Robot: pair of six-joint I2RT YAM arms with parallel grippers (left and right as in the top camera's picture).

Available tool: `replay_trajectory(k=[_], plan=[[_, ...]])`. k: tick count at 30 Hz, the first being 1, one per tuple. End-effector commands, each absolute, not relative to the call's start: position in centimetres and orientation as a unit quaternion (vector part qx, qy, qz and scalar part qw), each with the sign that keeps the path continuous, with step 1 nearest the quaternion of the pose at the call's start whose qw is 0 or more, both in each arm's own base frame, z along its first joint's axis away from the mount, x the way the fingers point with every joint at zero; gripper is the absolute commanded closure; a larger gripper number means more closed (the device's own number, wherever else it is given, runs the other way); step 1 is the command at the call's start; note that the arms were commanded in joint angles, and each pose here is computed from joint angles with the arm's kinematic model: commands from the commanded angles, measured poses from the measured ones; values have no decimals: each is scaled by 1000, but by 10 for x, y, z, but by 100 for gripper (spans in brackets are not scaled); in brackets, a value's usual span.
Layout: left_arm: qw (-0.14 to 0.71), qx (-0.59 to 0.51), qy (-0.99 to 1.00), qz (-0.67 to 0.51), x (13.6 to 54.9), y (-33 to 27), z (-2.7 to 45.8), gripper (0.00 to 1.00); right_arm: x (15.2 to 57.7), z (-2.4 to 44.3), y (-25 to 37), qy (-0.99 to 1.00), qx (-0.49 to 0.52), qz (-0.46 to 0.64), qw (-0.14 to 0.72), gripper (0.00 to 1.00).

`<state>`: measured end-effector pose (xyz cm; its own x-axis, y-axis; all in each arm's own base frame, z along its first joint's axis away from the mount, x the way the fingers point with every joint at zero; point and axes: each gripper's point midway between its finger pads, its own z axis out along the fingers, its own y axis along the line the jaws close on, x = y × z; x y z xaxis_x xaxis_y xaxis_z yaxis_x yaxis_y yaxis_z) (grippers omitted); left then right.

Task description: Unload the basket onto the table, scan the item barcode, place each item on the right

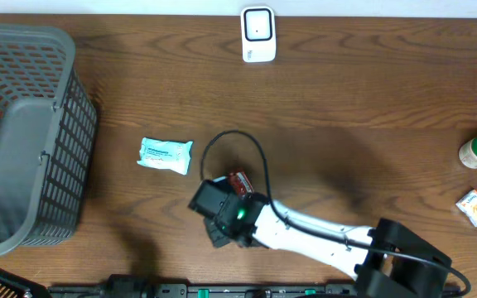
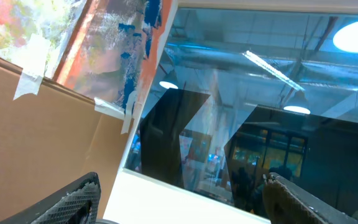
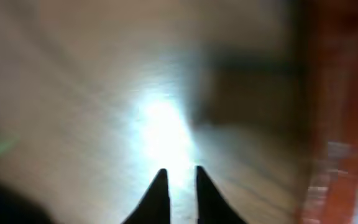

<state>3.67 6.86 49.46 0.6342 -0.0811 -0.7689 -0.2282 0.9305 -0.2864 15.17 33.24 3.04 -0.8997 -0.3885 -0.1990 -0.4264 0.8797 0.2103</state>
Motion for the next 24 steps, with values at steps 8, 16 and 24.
replay_trajectory(k=[8, 16, 24], plan=[[887, -182, 422, 50, 32, 70, 495, 16, 135, 20, 328, 958, -257, 97, 83, 99], [887, -182, 422, 50, 32, 70, 495, 16, 135, 15, 311, 961, -259, 79, 57, 99], [887, -182, 422, 50, 32, 70, 495, 16, 148, -18, 254, 964, -265, -17, 32, 99]])
